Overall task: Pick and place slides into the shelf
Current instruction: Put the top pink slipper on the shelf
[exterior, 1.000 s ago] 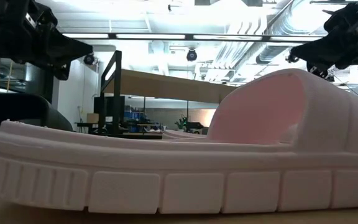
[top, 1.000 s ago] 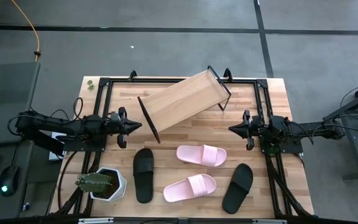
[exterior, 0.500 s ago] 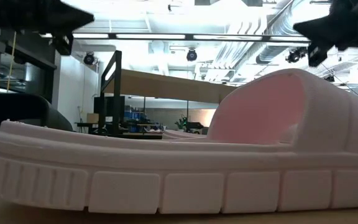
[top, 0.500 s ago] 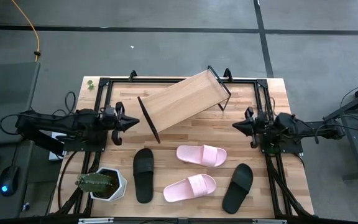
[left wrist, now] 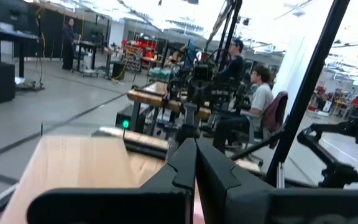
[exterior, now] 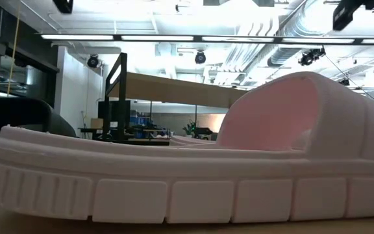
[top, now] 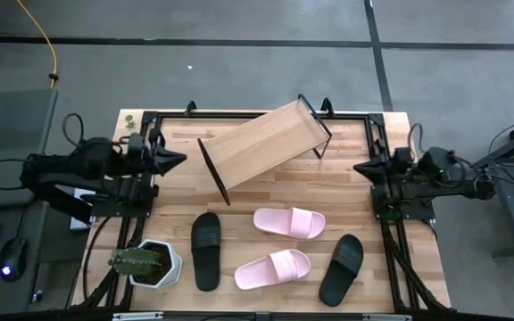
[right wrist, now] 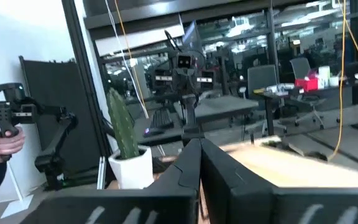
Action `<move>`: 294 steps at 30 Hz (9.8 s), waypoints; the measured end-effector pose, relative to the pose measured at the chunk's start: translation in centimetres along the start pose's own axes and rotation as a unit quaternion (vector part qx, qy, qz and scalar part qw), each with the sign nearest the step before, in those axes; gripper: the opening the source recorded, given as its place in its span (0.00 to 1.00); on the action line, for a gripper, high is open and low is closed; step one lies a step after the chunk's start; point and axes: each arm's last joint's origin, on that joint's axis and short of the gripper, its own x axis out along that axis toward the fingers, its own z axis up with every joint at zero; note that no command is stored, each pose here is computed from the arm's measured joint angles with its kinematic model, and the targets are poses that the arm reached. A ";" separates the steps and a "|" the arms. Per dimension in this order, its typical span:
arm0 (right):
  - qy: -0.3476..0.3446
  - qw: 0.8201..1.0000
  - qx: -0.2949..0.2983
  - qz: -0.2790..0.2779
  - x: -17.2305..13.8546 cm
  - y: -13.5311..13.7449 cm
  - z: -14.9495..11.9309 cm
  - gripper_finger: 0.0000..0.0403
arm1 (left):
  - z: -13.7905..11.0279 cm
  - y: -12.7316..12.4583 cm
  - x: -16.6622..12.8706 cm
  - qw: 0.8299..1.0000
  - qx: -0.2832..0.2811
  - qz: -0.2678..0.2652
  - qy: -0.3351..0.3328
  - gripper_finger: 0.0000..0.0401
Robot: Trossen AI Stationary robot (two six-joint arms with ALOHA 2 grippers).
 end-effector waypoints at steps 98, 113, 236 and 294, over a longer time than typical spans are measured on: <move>0.204 0.954 -0.219 -0.028 15.5 14.6 15.8 0.00 | 18.3 -5.7 9.9 0.997 0.067 -0.035 0.031 0.00; 0.261 0.946 -0.185 -0.041 15.0 18.1 12.4 0.00 | 18.0 -5.7 9.9 0.996 0.070 -0.032 0.048 0.00; 0.373 0.873 0.286 -0.133 6.9 4.3 -15.8 0.58 | 7.5 -10.3 16.9 0.930 0.129 -0.093 0.332 0.00; 0.362 0.883 0.267 -0.133 10.1 3.9 -20.3 0.31 | 7.5 -10.3 16.9 0.930 0.129 -0.093 0.332 0.00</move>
